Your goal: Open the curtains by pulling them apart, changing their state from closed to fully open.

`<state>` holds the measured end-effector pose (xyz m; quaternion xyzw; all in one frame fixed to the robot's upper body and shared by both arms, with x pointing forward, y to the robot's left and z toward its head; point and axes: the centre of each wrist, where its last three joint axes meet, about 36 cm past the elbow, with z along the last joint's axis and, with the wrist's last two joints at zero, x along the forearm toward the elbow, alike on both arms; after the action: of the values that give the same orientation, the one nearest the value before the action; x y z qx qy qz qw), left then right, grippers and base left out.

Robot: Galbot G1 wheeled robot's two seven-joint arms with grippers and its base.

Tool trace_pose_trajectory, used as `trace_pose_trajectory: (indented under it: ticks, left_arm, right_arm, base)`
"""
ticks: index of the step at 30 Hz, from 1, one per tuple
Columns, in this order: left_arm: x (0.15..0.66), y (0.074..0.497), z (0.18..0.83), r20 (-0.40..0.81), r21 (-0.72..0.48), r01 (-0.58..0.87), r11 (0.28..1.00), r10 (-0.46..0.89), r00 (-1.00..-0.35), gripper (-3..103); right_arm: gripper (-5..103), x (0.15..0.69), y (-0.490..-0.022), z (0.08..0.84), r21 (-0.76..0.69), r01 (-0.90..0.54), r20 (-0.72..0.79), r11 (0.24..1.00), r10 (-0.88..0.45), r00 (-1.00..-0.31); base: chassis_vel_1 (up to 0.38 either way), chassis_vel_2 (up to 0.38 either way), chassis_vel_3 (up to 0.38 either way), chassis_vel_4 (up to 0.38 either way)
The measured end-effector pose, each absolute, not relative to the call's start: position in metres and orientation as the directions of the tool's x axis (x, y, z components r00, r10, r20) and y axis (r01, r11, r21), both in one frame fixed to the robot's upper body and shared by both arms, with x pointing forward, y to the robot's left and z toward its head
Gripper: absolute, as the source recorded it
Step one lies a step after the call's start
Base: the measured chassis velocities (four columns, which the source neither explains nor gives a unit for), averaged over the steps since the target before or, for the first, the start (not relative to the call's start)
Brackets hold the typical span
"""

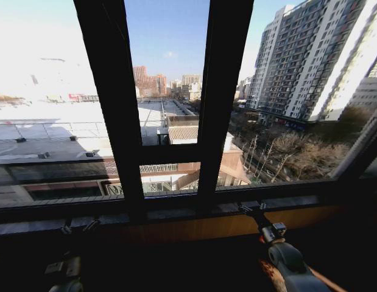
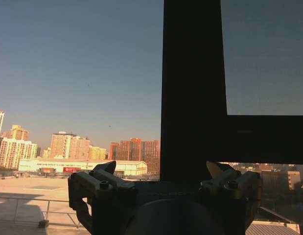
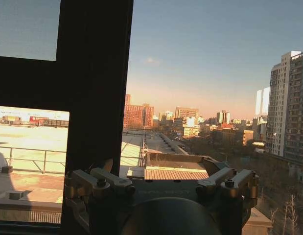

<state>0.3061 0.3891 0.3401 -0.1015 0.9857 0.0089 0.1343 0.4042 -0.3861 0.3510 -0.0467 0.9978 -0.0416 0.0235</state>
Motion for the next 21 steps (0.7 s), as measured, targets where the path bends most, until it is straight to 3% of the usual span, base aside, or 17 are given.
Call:
trace_pose_trajectory:
  ticks: [9,21]
  left_arm:
    - [0.3061,0.389,0.34,-0.266,-0.01,-0.202,0.979,-0.197,-0.943,100]
    - [0.3061,0.3895,0.3402,-0.267,-0.009,-0.204,0.979,-0.199,-0.943,100]
  right_arm:
    - [100,0.4042,-0.3862,0.351,-0.085,-0.091,-0.043,0.992,-0.095,-0.995]
    - [100,0.4042,-0.3859,0.3509,-0.085,-0.091,-0.043,0.992,-0.095,-0.995]
  base:
    - [-0.283,-0.296,0.288,0.294]
    - [0.018,-0.006,-0.003,-0.022]
